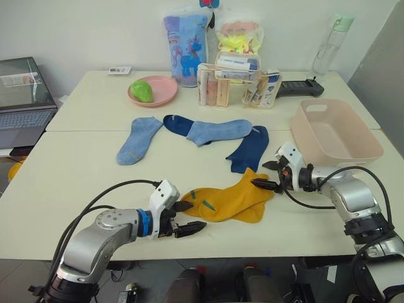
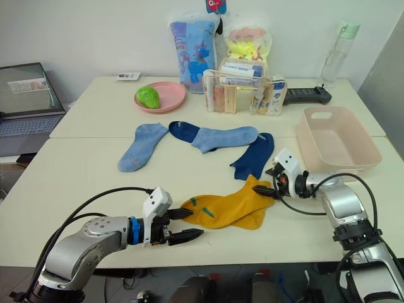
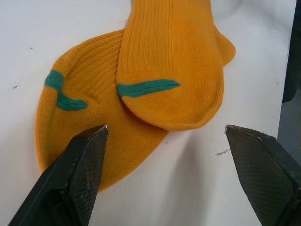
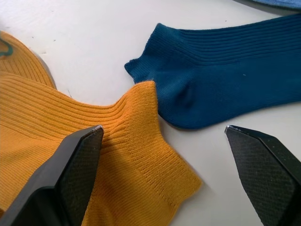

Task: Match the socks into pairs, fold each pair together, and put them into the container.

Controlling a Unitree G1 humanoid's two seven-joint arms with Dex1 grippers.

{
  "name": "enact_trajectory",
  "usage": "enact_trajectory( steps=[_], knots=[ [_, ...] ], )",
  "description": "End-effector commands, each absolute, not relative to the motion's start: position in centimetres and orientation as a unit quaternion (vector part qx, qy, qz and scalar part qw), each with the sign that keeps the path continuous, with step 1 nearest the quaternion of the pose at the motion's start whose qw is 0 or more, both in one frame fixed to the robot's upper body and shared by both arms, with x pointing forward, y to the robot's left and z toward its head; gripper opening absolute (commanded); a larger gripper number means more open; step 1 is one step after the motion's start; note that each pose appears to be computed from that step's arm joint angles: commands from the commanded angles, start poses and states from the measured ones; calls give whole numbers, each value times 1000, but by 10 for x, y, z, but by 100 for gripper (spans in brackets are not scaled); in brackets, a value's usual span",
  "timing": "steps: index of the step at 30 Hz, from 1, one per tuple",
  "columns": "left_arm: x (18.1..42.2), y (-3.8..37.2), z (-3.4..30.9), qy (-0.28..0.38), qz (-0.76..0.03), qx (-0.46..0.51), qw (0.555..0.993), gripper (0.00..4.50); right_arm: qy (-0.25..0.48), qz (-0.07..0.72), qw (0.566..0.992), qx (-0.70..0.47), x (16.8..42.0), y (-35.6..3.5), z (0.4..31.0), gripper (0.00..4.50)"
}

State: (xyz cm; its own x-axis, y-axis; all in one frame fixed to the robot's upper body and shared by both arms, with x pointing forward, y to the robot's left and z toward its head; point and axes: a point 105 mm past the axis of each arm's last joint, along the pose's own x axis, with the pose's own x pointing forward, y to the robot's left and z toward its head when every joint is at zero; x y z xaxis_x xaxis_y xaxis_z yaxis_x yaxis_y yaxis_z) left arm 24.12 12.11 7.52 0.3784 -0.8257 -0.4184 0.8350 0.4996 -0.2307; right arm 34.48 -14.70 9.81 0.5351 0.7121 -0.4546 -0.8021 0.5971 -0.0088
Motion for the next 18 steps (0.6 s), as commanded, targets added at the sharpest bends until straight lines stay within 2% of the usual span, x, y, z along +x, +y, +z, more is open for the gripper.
enact_trajectory(
  steps=[1, 8, 11, 16, 18],
  knots=[
    [238, 114, 83, 236, -517, -9, 823, 414, 187, 439, 871, -114, 347, -145, 110, 445],
    [237, 116, 85, 242, -522, -17, 818, 414, 187, 434, 874, -114, 347, -147, 109, 445],
    [239, 115, 84, 246, -521, -14, 817, 356, 186, 433, 875, -114, 347, -147, 110, 445],
    [240, 113, 84, 247, -524, -16, 815, 200, 186, 431, 876, -114, 347, -148, 110, 445],
    [240, 112, 84, 247, -525, -15, 814, 200, 186, 430, 876, -114, 347, -149, 110, 445]
  ],
)
